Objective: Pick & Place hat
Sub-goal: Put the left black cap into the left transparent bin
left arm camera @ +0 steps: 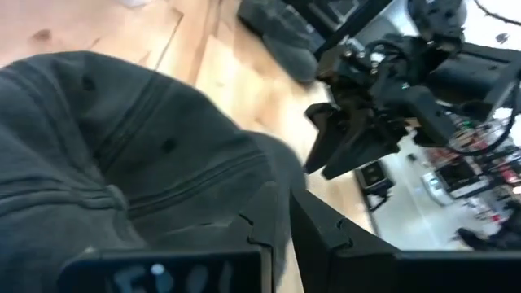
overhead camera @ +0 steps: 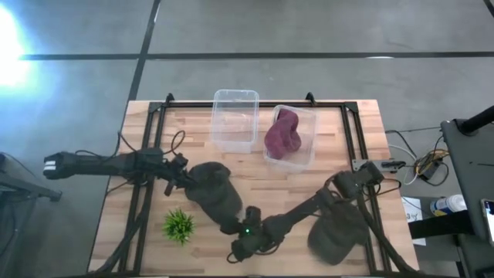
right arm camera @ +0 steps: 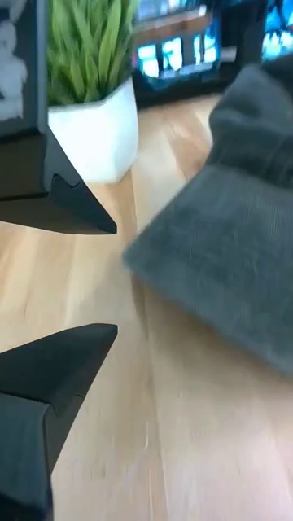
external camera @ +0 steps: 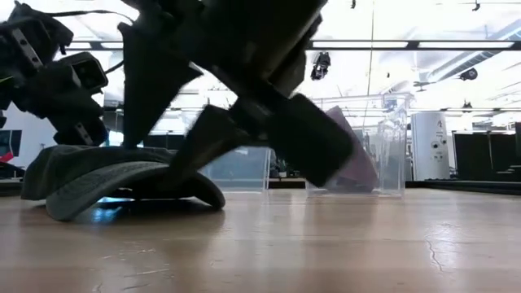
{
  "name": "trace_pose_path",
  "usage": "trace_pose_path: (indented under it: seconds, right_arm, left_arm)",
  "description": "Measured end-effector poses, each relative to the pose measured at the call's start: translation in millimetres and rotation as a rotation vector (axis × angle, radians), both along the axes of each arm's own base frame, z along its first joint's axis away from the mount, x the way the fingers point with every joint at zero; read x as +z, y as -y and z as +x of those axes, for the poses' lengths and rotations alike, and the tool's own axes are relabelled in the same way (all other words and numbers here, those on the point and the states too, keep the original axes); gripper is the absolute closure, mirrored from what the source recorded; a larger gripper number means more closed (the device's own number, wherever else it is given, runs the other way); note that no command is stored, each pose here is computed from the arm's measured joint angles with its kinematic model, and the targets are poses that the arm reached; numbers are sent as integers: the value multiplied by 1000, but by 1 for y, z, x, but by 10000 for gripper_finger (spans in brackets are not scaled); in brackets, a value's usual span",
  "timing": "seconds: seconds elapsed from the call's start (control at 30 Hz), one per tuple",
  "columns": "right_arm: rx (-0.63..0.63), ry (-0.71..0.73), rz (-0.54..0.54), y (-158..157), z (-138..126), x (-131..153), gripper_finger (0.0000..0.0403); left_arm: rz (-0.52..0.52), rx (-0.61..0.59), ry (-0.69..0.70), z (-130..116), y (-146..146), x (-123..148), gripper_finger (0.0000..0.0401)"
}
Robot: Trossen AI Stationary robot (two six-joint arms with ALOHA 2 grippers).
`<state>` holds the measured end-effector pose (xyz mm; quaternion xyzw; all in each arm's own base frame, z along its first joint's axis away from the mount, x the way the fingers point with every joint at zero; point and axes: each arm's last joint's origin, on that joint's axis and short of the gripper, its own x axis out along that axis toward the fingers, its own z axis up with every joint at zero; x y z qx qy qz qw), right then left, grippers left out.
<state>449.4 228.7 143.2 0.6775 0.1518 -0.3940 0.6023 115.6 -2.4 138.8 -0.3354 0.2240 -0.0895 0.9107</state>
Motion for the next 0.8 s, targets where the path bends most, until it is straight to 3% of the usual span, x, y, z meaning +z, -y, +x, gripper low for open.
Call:
trace_pose_path:
  seconds: [0.2, 0.47, 0.8]
  right_arm:
    - [-20, -25, -9, 0, -5, -3, 218]
    - [-86, -31, -82, 33, 8, -8, 218]
    - [15, 73, -194, 59, 35, 3, 235]
  left_arm:
    - [67, 3, -60, 2, -1, -8, 373]
    - [77, -4, -160, 5, -1, -19, 373]
    - [32, -39, -163, 10, 0, -22, 373]
